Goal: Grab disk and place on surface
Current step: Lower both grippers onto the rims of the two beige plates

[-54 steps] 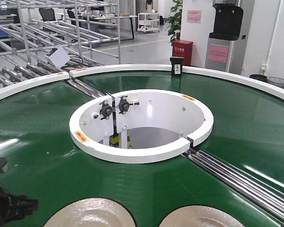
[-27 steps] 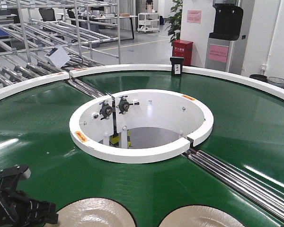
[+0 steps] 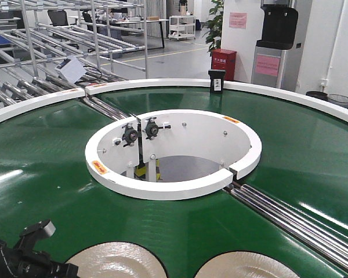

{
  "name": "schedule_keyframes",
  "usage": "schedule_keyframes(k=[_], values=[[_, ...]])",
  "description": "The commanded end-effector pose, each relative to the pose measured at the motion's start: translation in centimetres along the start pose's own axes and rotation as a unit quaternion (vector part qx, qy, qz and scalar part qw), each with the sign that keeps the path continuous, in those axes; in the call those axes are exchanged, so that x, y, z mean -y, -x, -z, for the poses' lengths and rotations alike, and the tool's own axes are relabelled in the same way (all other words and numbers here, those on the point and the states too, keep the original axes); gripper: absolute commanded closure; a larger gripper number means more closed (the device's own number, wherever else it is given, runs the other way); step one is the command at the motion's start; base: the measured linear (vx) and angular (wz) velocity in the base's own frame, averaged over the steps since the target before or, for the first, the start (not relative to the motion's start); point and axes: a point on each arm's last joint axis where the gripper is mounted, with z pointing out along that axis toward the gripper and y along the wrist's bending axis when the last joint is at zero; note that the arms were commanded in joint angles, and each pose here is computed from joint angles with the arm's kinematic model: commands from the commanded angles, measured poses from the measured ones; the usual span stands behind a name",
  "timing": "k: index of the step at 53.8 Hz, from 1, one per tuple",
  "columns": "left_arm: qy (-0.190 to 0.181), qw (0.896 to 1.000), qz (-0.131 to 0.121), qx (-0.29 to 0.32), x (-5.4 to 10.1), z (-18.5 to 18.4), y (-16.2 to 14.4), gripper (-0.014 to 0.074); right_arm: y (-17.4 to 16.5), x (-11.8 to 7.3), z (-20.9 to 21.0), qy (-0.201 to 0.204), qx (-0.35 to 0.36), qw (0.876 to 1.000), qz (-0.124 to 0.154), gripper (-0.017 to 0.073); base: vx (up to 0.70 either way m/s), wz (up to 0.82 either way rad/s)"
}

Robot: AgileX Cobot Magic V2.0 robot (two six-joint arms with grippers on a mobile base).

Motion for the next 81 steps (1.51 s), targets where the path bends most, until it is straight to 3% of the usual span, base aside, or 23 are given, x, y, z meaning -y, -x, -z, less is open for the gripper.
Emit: schedule_keyframes(k=[1,5,12,13,14,19,30,38,44,47,56,70,81], values=[[-0.046,0.998,-0.004,0.032,2.0,1.4,1.1,0.0079,1.7,0.0,0.4,-0.002,0.054,0.998,0.010,-0.0005,0.00,0.00],[-0.053,0.998,-0.003,0.029,2.1,1.4,1.1,0.0110,1.7,0.0,0.4,-0.001,0.050,0.999,0.003,-0.0006,0.00,0.00],[-0.065,0.998,0.005,0.025,2.4,1.5,1.1,0.0237,1.0,-0.2,0.2,0.009,0.010,0.998,-0.064,-0.0003,0.00,0.00],[-0.067,0.997,0.009,0.024,2.4,1.5,1.1,0.0267,0.9,-0.2,0.1,0.009,-0.001,0.998,-0.070,-0.0001,0.00,0.00],[-0.072,0.997,0.030,0.019,2.5,1.5,1.0,0.0457,1.0,-0.2,-0.8,0.011,-0.073,0.993,-0.096,0.0013,0.00,0.00],[-0.074,0.997,0.031,0.019,2.5,1.5,1.0,0.0591,1.7,0.0,-2.0,0.008,-0.124,0.985,-0.116,0.0016,0.00,0.00],[-0.080,0.995,0.050,0.040,2.4,2.6,1.4,0.0601,3.8,2.3,-6.0,0.003,-0.166,0.967,-0.195,0.0016,0.00,0.00],[-0.078,0.989,0.065,0.104,2.3,5.7,2.2,0.0598,2.9,3.0,-9.2,0.081,-0.217,0.950,-0.209,0.0016,0.00,0.00],[-0.067,0.983,0.068,0.154,2.2,8.5,2.5,0.0598,2.0,2.6,-11.4,0.144,-0.226,0.939,-0.217,0.0016,0.00,0.00],[-0.063,0.980,0.070,0.176,2.2,9.9,2.6,0.0598,1.6,2.4,-12.2,0.168,-0.230,0.936,-0.207,0.0016,0.00,0.00],[-0.056,0.969,0.075,0.228,2.2,12.9,2.5,0.0598,0.1,1.4,-14.1,0.246,-0.258,0.910,-0.212,0.0016,0.00,0.00],[-0.106,0.950,0.103,0.275,3.1,14.1,3.2,0.0598,-1.6,1.2,-15.6,0.266,-0.291,0.891,-0.224,0.0016,0.00,0.00],[-0.147,0.932,0.127,0.306,3.6,14.7,3.7,0.0598,-1.5,-1.4,-15.8,0.297,-0.298,0.885,-0.199,0.0062,0.00,0.00]])
